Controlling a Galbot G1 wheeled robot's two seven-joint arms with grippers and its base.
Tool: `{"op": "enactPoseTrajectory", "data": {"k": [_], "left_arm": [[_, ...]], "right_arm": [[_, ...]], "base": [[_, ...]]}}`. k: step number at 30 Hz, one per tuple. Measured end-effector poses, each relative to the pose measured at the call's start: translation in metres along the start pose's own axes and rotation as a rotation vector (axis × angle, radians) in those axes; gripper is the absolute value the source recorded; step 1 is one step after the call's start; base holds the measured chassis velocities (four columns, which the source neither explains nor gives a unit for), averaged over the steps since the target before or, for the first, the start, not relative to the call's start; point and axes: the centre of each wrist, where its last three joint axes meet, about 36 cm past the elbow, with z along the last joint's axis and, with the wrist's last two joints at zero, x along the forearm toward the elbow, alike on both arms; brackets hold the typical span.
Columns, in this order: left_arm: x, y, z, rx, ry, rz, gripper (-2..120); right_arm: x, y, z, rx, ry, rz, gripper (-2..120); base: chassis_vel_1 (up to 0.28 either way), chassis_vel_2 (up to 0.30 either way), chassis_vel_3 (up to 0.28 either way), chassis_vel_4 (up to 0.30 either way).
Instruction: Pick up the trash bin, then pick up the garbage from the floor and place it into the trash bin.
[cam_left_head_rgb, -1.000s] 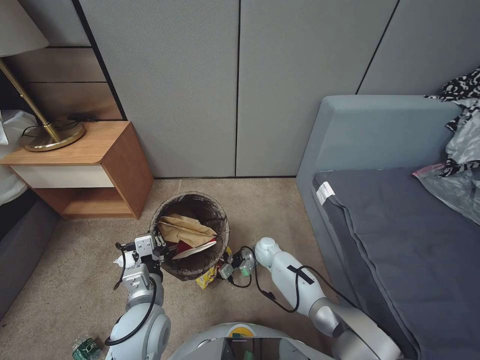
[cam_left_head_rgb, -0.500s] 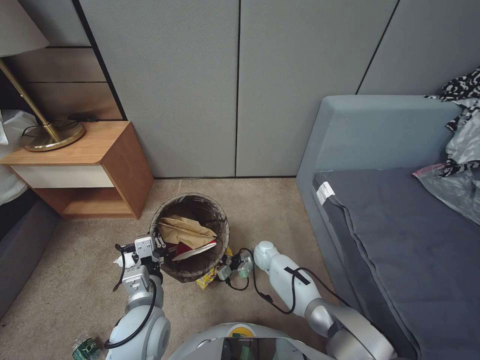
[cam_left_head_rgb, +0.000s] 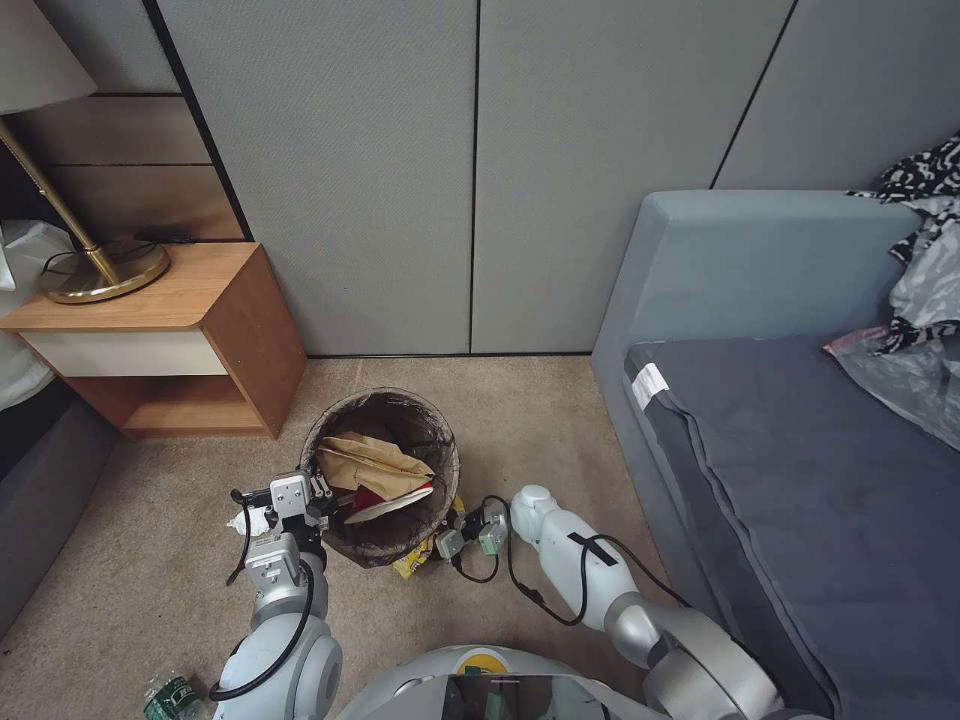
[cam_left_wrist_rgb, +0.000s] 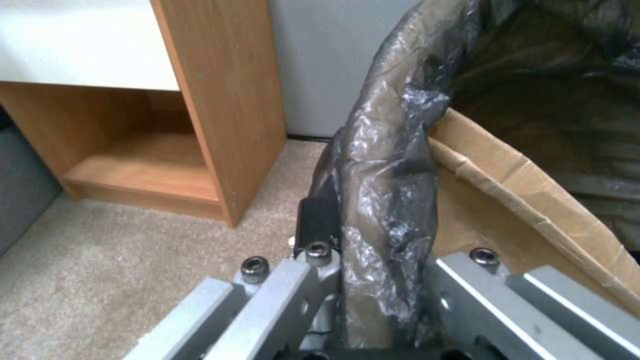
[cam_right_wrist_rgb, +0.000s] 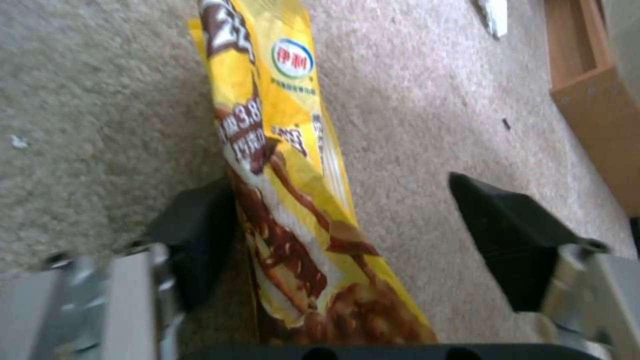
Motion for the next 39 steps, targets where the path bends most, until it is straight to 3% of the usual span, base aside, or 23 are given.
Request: {"op": "enactPoseTrajectory", "data": {"k": [8, 12, 14, 18, 39], "left_arm": [[-0.001, 0.0, -0.001, 0.001, -0.003, -0.001, 0], [-0.001, 0.0, 0.0, 0.001, -0.003, -0.001, 0], [-0.001, 0.0, 0.0, 0.001, -0.002, -0.001, 0], [-0.001, 0.0, 0.0, 0.001, -0.002, -0.002, 0], [-0.002, 0.001, 0.002, -0.001, 0.006, -0.004, 0]], "right_arm": [[0.003, 0.001, 0.004, -0.01, 0.012, -0.002, 38], [0.003, 0.001, 0.004, -0.011, 0.013, -0.003, 33], [0.004, 0.001, 0.005, -0.013, 0.017, 0.0, 18], [0.005, 0.001, 0.005, -0.014, 0.018, 0.0, 3], [0.015, 0.006, 0.008, -0.046, 0.021, 0.059, 0]], "base": [[0.0, 0.0, 0.0, 0.0], [0.0, 0.0, 0.0, 0.0], [0.0, 0.0, 0.0, 0.0], [0.0, 0.0, 0.0, 0.0], [0.0, 0.0, 0.0, 0.0]]}}
